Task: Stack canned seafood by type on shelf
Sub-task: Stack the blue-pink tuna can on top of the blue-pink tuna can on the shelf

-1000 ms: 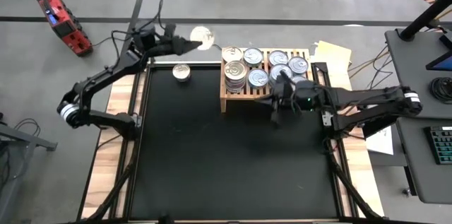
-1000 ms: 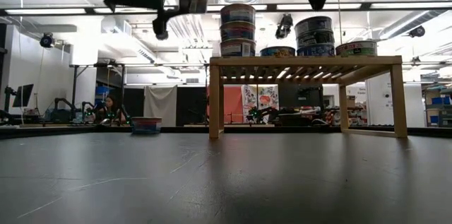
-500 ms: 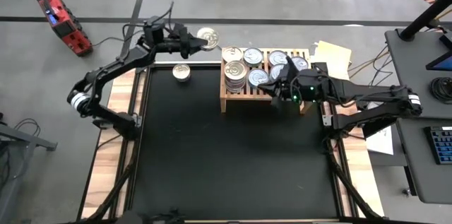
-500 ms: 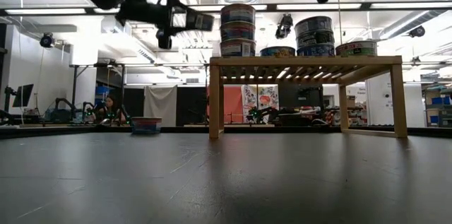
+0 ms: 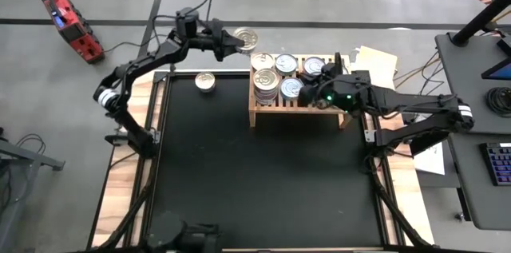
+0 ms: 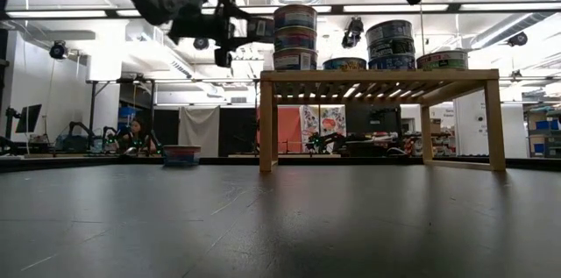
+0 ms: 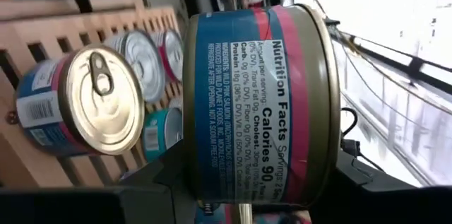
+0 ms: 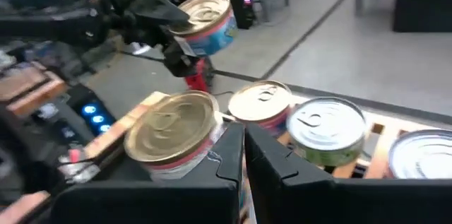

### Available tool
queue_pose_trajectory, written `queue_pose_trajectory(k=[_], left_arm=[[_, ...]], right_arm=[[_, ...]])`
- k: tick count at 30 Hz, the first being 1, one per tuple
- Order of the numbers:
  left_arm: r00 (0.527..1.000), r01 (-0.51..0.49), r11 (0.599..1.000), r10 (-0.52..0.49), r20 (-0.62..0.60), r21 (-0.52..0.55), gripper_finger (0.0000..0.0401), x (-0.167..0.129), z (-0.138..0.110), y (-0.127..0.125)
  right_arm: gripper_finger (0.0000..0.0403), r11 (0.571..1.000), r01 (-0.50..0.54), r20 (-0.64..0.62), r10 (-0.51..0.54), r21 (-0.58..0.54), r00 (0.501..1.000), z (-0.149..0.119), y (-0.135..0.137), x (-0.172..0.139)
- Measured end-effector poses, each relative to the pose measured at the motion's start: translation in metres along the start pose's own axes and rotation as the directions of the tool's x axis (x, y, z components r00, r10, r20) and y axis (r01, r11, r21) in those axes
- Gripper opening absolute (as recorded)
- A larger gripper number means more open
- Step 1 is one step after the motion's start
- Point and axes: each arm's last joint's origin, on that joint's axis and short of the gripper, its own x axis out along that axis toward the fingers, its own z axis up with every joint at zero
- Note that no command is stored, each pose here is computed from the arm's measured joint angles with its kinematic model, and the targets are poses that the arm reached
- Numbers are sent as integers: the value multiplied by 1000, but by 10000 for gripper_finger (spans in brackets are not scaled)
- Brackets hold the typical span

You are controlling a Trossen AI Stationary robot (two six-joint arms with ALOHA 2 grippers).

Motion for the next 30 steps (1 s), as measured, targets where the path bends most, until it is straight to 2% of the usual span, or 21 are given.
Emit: queue_pose_trajectory(k=[3, 9, 20, 30], left_arm=[[998, 10, 1000, -12, -69, -28, 174, 11, 10, 5], [996, 27, 1000, -27, -86, -1, 174, 11, 17, 4], [995, -53, 996, 47, -84, -75, 174, 12, 3, 40], [995, -88, 994, 85, -47, -67, 174, 12, -1, 51]], right_arm=[[9, 999, 39, -5, -39, -14, 999, -6, 2, 8], [9, 997, 76, -33, -75, 26, 997, -17, 6, 22], [9, 996, 88, -38, -87, 23, 995, -18, 7, 26], [9, 995, 95, -36, -94, 26, 995, -17, 5, 28]])
